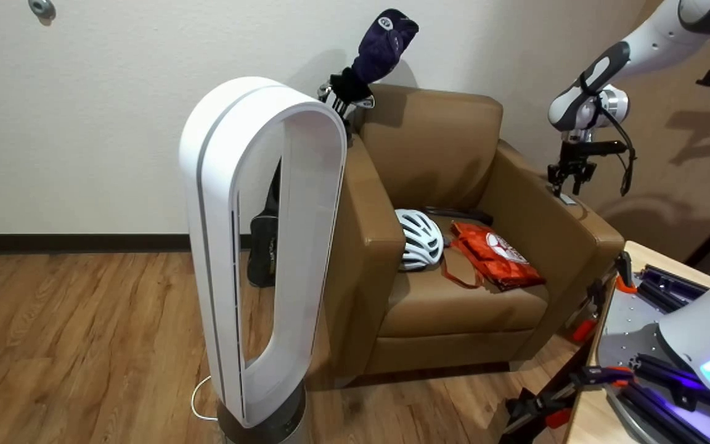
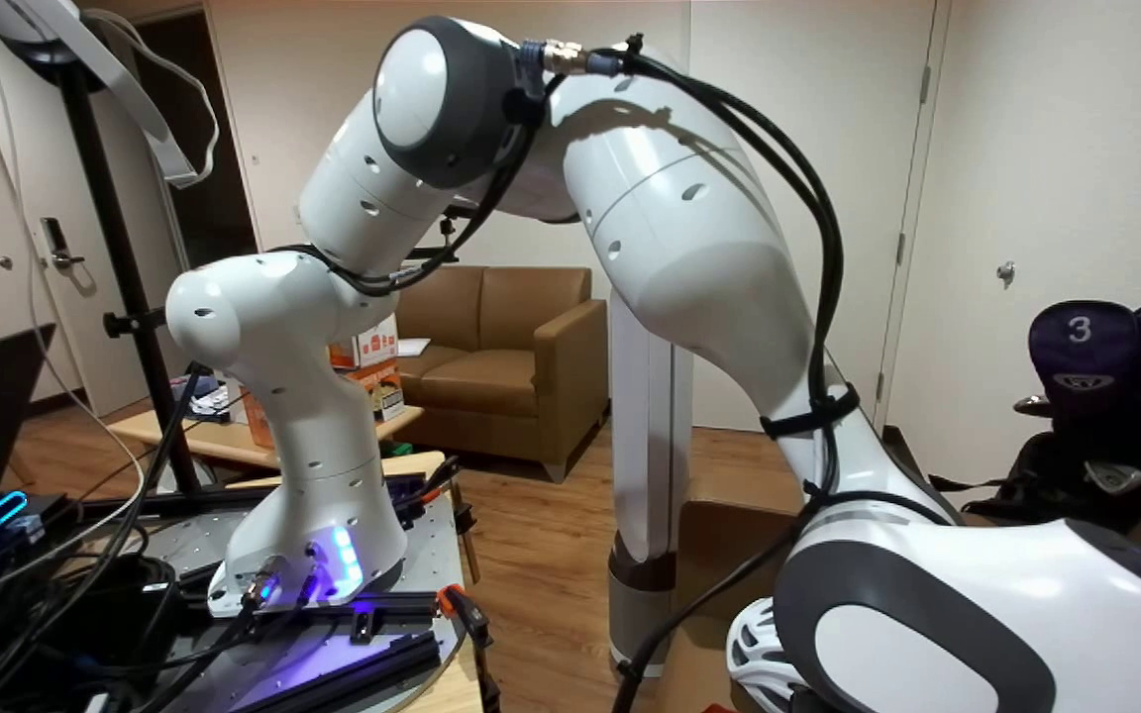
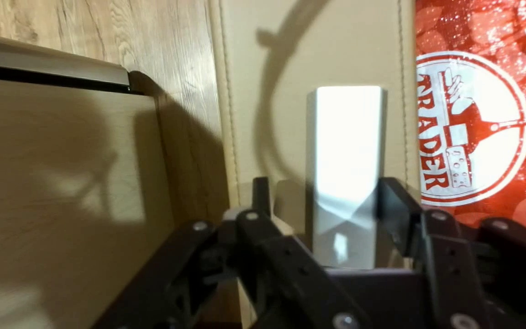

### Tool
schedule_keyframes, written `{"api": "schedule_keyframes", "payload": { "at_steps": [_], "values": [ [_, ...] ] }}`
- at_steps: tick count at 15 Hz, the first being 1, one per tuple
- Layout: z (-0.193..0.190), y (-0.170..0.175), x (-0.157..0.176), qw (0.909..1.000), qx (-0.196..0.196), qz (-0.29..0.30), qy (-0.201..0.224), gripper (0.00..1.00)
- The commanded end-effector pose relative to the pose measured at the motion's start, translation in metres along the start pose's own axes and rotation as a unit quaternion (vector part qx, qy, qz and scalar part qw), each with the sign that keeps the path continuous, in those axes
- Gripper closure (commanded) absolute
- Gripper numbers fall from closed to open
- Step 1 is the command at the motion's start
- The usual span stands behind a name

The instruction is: Take the object on the right arm of the sofa and place it on the left arm

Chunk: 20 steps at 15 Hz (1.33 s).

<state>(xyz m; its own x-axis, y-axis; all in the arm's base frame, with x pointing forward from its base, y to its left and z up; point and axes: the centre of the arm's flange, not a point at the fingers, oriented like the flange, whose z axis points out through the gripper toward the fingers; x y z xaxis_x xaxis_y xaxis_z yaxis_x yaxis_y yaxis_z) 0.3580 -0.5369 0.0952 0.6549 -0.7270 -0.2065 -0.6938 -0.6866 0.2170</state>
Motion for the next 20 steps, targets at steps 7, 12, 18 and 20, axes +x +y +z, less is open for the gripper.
{"api": "schedule_keyframes", "payload": {
  "at_steps": [7, 12, 18, 20],
  "values": [
    [-0.028, 0.0, -0.037, 0.9978, 0.045, -0.025, 0.042, 0.0],
    [-0.057, -0.027, -0.087, 0.9962, 0.039, -0.023, 0.074, 0.0],
    [-0.082, -0.062, -0.148, 0.9955, 0.027, 0.023, 0.088, 0.0],
    [-0.071, -0.056, -0.12, 0.9967, 0.031, 0.011, 0.075, 0.0]
  ]
}}
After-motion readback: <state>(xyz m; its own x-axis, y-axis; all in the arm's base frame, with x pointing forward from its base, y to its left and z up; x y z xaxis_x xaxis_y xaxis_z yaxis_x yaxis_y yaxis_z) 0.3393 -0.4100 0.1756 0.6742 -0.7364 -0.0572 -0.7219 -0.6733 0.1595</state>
